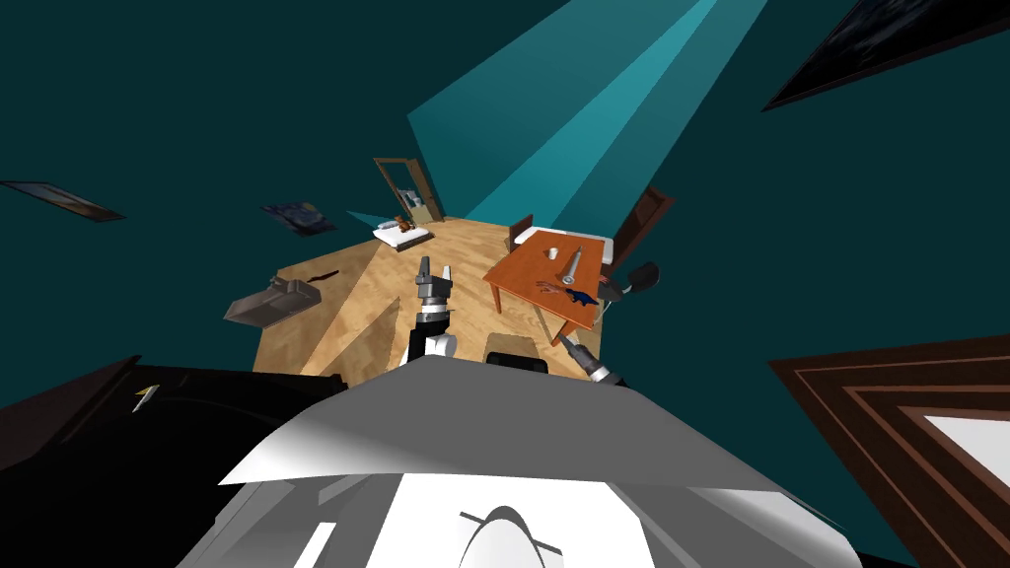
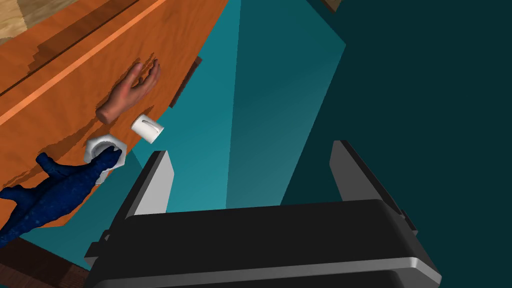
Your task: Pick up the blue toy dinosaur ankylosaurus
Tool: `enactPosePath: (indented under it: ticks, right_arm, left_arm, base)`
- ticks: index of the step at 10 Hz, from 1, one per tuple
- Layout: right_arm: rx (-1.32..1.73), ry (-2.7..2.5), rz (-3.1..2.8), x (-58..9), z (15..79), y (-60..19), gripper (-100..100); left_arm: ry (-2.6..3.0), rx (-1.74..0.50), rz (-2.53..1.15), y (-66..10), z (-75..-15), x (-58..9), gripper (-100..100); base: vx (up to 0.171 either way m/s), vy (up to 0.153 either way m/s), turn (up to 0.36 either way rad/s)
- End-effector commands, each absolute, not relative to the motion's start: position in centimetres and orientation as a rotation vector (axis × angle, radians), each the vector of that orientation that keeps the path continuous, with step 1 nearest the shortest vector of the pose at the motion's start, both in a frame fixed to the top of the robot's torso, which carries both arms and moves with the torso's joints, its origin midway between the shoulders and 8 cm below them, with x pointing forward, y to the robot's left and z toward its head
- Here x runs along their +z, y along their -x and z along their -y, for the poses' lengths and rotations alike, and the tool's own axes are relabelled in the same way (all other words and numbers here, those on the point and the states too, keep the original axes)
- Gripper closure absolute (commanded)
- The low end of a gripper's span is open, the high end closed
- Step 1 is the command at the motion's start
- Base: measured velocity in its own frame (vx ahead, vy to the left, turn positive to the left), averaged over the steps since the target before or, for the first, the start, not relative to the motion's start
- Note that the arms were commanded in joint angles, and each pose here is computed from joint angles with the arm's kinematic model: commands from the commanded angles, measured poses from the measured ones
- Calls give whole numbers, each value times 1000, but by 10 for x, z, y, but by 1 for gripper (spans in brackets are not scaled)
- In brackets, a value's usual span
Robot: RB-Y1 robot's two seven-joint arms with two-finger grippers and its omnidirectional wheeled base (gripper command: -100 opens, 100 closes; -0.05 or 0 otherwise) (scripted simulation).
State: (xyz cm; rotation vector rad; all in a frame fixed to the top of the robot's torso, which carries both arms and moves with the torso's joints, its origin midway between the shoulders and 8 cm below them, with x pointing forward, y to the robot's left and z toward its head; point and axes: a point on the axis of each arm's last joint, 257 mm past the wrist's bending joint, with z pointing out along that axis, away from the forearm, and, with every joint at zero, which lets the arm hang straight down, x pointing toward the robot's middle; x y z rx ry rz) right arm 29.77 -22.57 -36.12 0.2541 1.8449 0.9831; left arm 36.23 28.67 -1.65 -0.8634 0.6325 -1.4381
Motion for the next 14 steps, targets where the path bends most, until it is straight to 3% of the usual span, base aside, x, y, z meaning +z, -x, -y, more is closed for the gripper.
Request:
enactPosePath:
  ticks: [1,7,14]
  right_arm:
    - [944,-168,-1931,-384,234,-281,-100]
    - [848,-116,-2074,-428,270,-253,-100]
    - [638,103,-2353,-489,357,-190,-100]
  left_arm:
    - [863,-1438,-633,-362,-287,-16,0]
    - [863,-1438,-633,-362,-287,-16,0]
    - [863,-1438,-633,-362,-287,-16,0]
  base:
    - [1,38,185]
    - [2,16,60]
    - [13,29,134]
